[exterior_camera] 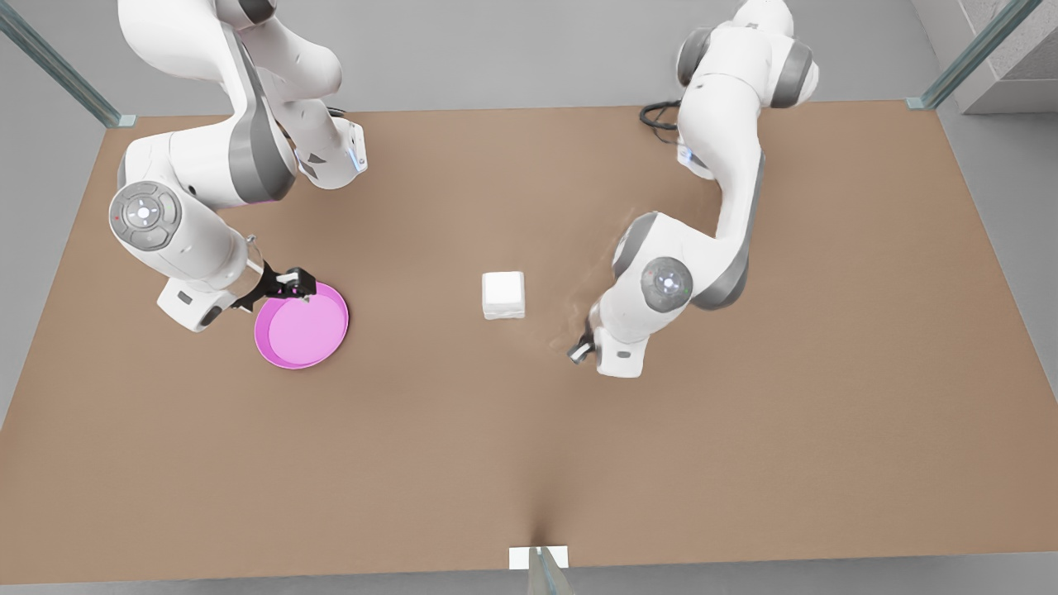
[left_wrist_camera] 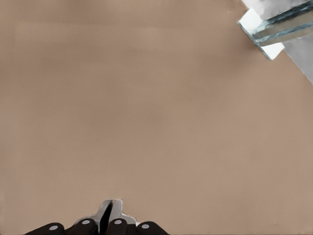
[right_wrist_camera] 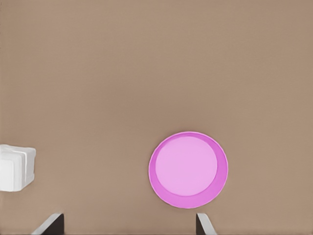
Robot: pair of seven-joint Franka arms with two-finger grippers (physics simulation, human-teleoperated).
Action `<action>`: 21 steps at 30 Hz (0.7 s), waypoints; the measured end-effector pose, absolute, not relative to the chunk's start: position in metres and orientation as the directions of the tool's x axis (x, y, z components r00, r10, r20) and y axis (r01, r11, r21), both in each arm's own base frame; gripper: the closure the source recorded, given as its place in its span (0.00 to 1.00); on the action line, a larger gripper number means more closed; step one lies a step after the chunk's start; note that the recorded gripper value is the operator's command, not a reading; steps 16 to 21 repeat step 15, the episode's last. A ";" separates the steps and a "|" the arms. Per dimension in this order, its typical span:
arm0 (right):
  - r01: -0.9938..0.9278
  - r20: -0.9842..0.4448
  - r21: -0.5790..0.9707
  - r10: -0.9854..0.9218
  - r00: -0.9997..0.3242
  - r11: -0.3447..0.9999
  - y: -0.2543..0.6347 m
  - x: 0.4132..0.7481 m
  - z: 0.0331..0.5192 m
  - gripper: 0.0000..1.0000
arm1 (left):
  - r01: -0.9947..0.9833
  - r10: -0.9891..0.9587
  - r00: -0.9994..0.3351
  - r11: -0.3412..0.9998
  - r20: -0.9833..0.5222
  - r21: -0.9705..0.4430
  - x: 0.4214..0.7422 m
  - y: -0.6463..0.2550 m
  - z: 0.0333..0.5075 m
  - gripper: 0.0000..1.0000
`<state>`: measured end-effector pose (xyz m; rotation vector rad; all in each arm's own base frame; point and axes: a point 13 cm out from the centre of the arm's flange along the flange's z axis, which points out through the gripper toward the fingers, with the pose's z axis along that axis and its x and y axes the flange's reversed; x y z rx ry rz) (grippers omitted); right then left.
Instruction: Pack egg into the box and close the box lid
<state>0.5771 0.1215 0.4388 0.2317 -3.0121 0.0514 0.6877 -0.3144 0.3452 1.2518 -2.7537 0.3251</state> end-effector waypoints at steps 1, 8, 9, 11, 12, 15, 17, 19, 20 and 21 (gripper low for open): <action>-0.154 0.127 -0.019 -0.150 -0.981 0.988 0.121 0.576 0.438 0.00 | -0.813 -0.803 -0.580 0.564 0.134 -0.143 0.725 -0.189 0.372 0.00; -0.161 0.151 -0.015 -0.157 -0.976 0.987 0.117 0.572 0.435 0.00 | -0.602 -0.603 -0.798 0.798 0.001 0.022 0.621 -0.053 0.533 0.00; -0.162 0.153 -0.016 -0.157 -0.976 0.987 0.116 0.572 0.435 0.00 | -0.557 -0.559 -0.829 0.829 0.036 0.052 0.594 -0.047 0.531 0.00; -0.160 0.157 -0.015 -0.156 -0.975 0.987 0.113 0.571 0.435 0.00 | -0.471 -0.477 -0.876 0.878 0.071 0.091 0.570 -0.039 0.525 0.00; -0.161 0.158 -0.015 -0.156 -0.975 0.987 0.113 0.571 0.435 0.00 | -0.429 -0.438 -0.895 0.897 0.081 0.104 0.565 -0.037 0.523 0.00; -0.168 0.162 -0.016 -0.163 -0.973 0.986 0.114 0.570 0.435 0.00 | -0.320 -0.332 -0.938 0.940 0.103 0.122 0.559 -0.033 0.520 0.00; -0.168 0.162 -0.016 -0.163 -0.973 0.986 0.114 0.570 0.435 0.00 | -0.320 -0.332 -0.938 0.940 0.103 0.122 0.559 -0.033 0.520 0.00; -0.168 0.162 -0.016 -0.163 -0.973 0.986 0.114 0.570 0.435 0.00 | -0.320 -0.332 -0.938 0.940 0.103 0.122 0.559 -0.033 0.520 0.00; -0.168 0.162 -0.016 -0.163 -0.973 0.986 0.114 0.570 0.435 0.00 | -0.320 -0.332 -0.938 0.940 0.103 0.122 0.559 -0.033 0.520 0.00; -0.168 0.162 -0.016 -0.163 -0.973 0.986 0.114 0.570 0.435 0.00 | -0.320 -0.332 -0.938 0.940 0.103 0.122 0.559 -0.033 0.520 0.00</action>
